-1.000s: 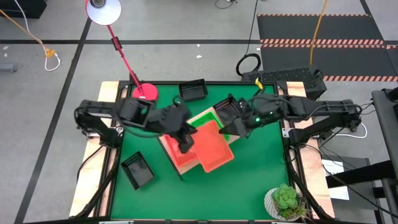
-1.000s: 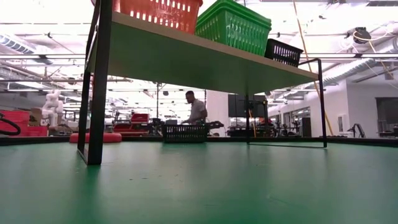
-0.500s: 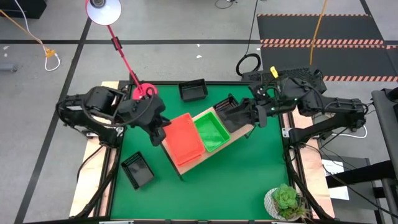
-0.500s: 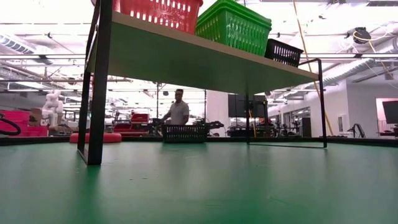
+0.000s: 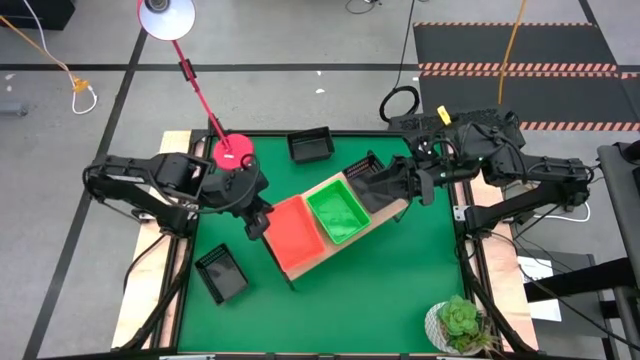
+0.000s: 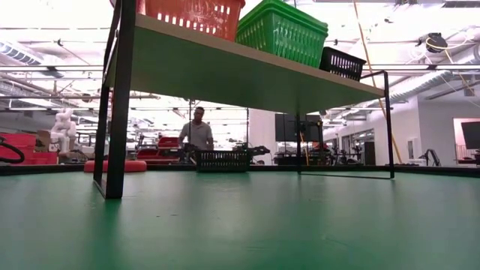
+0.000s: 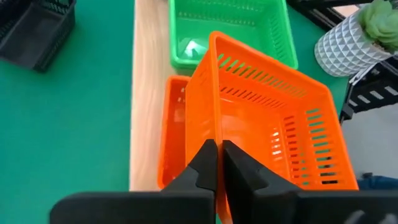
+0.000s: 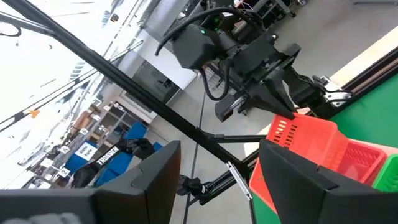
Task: Stack baskets on shelf by color
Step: Stack the orange bin on top of the orange bins on the shelf
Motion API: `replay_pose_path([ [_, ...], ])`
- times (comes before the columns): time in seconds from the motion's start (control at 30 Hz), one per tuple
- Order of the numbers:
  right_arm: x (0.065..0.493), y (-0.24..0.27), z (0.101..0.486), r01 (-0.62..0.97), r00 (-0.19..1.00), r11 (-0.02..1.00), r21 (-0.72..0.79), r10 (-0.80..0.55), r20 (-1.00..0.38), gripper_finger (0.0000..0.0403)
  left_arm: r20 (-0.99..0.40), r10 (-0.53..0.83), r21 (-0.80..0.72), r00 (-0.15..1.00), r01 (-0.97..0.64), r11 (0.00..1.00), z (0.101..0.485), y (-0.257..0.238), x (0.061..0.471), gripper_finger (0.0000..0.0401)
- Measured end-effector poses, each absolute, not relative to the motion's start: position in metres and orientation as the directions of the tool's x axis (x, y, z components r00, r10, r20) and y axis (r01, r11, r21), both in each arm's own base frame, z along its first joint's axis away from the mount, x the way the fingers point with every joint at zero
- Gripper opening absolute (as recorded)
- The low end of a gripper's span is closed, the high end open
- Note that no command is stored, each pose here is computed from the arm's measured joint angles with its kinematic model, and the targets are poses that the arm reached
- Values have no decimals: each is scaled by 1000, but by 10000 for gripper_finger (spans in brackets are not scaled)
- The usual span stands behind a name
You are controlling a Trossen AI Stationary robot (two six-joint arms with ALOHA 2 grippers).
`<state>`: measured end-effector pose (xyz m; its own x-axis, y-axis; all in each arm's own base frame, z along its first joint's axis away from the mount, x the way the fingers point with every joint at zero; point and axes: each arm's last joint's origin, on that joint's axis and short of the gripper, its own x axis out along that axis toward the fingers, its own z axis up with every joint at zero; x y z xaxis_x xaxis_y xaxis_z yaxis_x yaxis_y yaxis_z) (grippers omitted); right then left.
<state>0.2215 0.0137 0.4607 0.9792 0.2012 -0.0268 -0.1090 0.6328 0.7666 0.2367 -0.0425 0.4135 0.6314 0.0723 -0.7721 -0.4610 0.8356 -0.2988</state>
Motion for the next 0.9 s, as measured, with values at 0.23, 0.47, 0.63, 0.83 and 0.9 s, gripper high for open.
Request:
replay_pose_path([
  [0.23, 222, 14, 461, -109, 979, 633, 767, 202, -28, 210, -757, 68, -294, 649, -433, 852, 406, -41, 239, 6],
  [0.47, 222, 14, 461, -108, 979, 628, 770, 202, -28, 210, -793, 60, -289, 607, -460, 839, 384, -38, 245, 24],
  [0.63, 222, 14, 460, -107, 979, 627, 772, 202, -29, 210, -815, 65, -269, 576, -475, 838, 379, -36, 244, 28],
  [0.83, 222, 14, 460, -106, 979, 627, 772, 202, -29, 210, -844, 50, -287, 534, -529, 799, 377, -30, 240, 60],
  [0.9, 222, 14, 460, -106, 979, 627, 772, 202, -30, 210, -840, 49, -309, 541, -551, 775, 380, -27, 236, 90],
])
